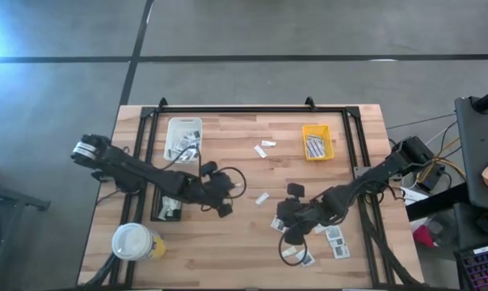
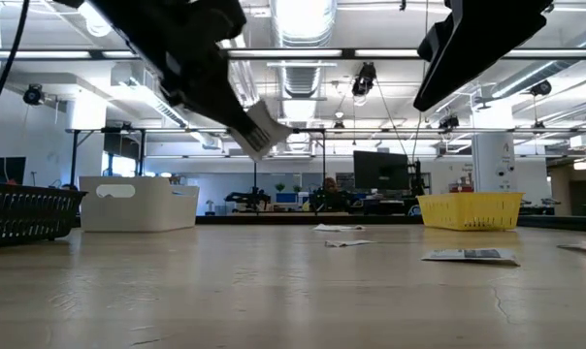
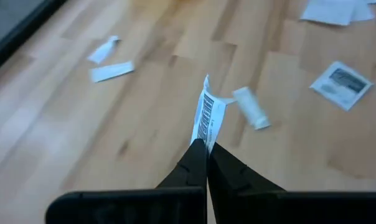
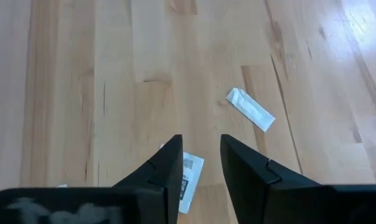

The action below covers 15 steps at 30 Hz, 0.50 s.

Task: Pick & Place First Aid Supplies
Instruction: Put the gray towelette pack into the white bin

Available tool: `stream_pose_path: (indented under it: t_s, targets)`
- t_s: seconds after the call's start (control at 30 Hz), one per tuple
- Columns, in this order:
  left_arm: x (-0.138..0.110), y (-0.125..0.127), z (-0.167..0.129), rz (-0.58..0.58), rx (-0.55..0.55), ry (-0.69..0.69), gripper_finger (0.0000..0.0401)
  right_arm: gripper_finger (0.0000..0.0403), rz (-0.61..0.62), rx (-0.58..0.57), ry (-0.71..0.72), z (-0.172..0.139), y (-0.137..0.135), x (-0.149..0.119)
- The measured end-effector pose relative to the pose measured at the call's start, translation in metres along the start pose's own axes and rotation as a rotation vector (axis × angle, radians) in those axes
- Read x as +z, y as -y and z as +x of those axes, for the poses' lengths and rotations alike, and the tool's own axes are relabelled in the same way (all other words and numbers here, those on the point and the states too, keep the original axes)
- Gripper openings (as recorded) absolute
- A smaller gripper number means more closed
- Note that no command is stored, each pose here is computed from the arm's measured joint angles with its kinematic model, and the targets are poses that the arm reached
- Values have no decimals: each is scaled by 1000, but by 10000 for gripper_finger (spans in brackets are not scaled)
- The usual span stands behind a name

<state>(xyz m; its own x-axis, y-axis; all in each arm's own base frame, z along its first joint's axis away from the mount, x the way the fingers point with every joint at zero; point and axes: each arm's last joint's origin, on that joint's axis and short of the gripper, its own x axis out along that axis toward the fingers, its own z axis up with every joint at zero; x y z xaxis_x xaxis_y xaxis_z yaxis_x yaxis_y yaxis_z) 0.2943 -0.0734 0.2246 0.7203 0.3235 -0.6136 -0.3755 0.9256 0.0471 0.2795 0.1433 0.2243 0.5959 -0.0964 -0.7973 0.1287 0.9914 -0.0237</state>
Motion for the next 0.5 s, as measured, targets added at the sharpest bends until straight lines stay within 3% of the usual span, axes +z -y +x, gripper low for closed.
stream_pose_path:
  t_s: [0.23, 0.5]
  targets:
    - [-3, -29, -29, -44, 203, -44, 0, 86, -6, 1, -4, 0, -1, -3]
    - [-11, -68, -54, -211, 501, -48, 0, 67, -7, 0, -6, 1, -1, -3]
